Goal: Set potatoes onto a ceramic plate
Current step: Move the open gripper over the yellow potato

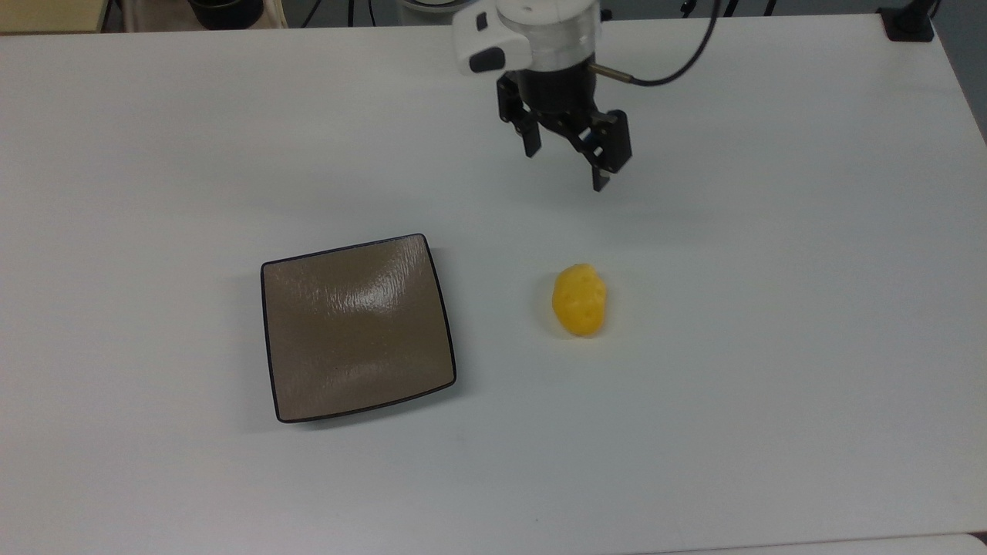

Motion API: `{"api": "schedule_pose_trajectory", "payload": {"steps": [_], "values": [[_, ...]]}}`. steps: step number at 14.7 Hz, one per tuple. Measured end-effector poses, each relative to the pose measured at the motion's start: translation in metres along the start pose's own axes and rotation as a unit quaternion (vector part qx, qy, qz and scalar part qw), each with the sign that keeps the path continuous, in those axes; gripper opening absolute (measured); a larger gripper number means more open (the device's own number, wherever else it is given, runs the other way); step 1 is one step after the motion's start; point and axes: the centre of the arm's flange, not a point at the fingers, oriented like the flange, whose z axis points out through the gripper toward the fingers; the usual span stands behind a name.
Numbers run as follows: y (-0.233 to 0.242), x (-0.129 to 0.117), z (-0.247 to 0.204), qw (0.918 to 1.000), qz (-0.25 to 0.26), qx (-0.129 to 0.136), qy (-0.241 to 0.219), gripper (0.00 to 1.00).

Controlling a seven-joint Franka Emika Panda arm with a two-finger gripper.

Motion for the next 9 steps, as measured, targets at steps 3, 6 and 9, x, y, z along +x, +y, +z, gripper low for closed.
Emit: {"api": "schedule_pose_trajectory", "payload": {"steps": [3, 6, 9], "values": [[-0.024, 0.013, 0.019, 0.9994, -0.015, 0.007, 0.03, 1.0], [-0.031, 0.022, 0.039, 0.9968, -0.045, 0.003, 0.066, 1.0], [-0.037, 0.025, 0.055, 0.9913, -0.109, -0.003, 0.074, 1.0]]}}
